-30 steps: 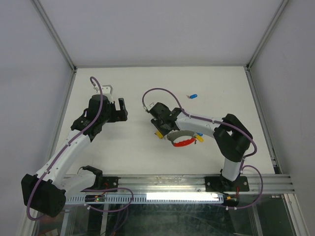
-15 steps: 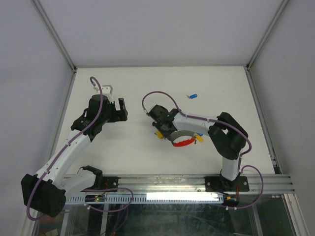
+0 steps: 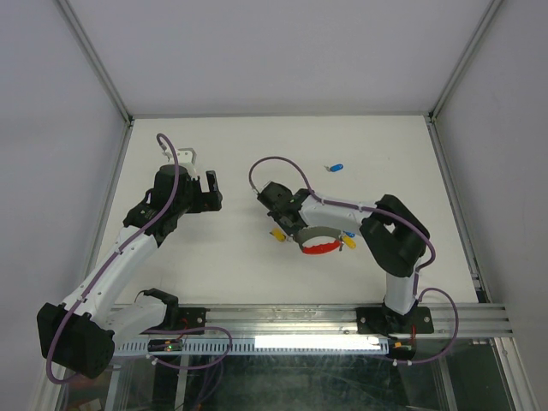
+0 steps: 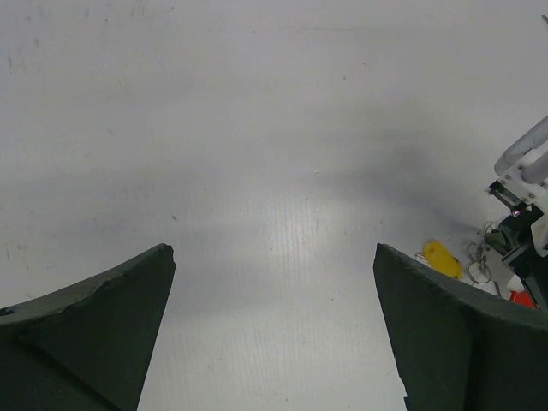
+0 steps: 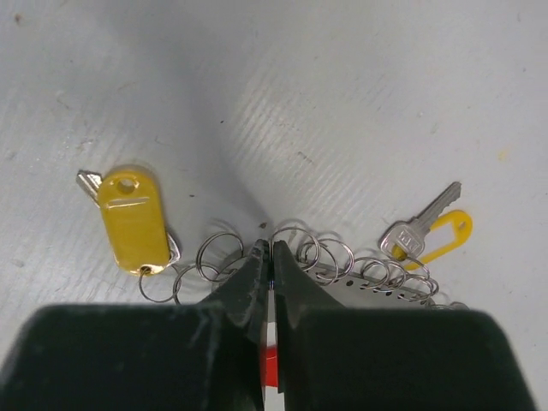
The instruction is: Put the keys on the keyring
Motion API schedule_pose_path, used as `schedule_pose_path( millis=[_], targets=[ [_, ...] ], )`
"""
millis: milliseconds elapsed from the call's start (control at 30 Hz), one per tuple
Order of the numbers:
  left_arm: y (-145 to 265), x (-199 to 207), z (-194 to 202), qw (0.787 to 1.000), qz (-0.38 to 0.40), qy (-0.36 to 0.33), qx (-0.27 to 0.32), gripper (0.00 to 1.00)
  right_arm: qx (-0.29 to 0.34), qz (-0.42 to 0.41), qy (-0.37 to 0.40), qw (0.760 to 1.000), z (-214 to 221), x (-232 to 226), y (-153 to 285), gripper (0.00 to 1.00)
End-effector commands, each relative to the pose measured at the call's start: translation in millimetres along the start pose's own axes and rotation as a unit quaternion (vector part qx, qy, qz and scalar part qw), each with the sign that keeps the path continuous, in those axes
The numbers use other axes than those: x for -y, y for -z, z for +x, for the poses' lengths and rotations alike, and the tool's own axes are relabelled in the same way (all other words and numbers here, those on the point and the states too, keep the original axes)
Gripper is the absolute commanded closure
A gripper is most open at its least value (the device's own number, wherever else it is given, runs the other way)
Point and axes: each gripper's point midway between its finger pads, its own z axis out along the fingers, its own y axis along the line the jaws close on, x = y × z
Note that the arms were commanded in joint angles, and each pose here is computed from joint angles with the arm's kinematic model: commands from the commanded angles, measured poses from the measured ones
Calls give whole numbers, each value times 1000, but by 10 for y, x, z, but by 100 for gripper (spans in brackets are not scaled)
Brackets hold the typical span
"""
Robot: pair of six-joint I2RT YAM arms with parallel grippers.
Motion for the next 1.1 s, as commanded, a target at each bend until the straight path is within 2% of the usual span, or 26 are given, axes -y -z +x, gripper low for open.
schedule_pose_path(
  millis=[0, 300, 467, 633, 833, 1067],
  targets=[
    [24, 11, -85, 1000, 6, 2, 12, 1, 33, 34, -37, 998, -220, 199, 85, 100],
    [9, 15, -66, 1000, 7, 2, 8, 1, 27, 59, -85, 994, -182, 472, 62, 100],
    [-2, 22, -55, 1000, 8, 1, 5, 1, 48, 43, -101, 993, -280, 477, 146, 80],
    [-14, 18, -38, 1000, 7, 1, 2, 1, 81, -6, -86, 993, -445, 283, 310, 71],
    [-25, 28, -33, 1000, 10, 2, 1, 1, 59, -19, -33, 998, -406, 46, 246, 67],
    [-26, 20, -22, 1000, 9, -1, 0, 1, 42, -19, -19, 999, -345, -14, 139, 65]
  ],
)
